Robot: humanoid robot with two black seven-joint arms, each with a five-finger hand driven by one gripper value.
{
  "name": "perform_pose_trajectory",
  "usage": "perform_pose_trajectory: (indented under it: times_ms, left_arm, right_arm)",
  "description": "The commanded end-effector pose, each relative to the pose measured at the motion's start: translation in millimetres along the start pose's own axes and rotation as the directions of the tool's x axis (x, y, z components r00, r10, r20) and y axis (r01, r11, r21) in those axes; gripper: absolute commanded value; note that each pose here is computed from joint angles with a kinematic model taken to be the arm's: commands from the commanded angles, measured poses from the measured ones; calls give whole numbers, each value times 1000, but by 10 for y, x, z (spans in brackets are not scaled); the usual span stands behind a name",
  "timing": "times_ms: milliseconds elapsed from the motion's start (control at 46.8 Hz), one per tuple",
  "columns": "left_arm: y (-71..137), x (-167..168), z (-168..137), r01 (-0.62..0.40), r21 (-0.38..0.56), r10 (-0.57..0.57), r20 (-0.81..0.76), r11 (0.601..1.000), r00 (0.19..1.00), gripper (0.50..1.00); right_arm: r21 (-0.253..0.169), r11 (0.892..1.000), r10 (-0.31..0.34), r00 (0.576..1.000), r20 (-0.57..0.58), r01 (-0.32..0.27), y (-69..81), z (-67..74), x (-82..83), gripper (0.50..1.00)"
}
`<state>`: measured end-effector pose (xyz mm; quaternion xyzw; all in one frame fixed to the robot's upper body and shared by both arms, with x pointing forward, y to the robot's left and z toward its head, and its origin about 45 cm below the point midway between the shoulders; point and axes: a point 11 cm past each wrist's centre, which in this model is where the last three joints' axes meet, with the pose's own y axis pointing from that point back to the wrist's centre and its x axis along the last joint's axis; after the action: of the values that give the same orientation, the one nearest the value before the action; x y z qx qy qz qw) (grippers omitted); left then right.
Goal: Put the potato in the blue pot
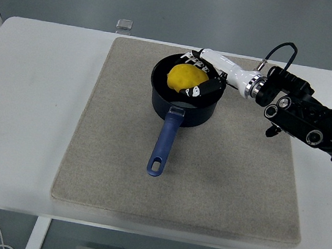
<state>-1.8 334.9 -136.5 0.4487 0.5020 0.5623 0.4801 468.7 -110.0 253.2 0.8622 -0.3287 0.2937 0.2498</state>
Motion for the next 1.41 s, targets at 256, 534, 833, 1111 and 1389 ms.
perform_pose_trajectory:
  times_ms: [256, 534, 833, 1111, 1389]
  left_arm:
    - [0, 0, -1, 0, 0, 0, 0, 1000, 1000, 1000]
    - [0, 0, -1, 0, 0, 0, 0, 1000, 1000, 1000]
    - [0, -5, -1, 1, 0, -1, 0, 1000, 1000, 1000]
    - [0, 0, -1, 0, 0, 0, 0, 1000, 1000, 1000]
    - [0, 0, -1, 0, 0, 0, 0, 1000, 1000, 1000]
  right_arm:
    - [1, 1000, 5, 1000, 14, -5, 2, 7, -6, 954]
    - [4, 1000, 13, 1000, 17, -13, 2, -4, 19, 954]
    - [7, 1000, 16, 1000, 17, -16, 2, -16, 35, 954]
    - [10, 996, 90, 996, 24, -90, 30, -24, 201, 954]
    - [-10, 952, 295, 912, 287, -305, 281, 104, 772, 954]
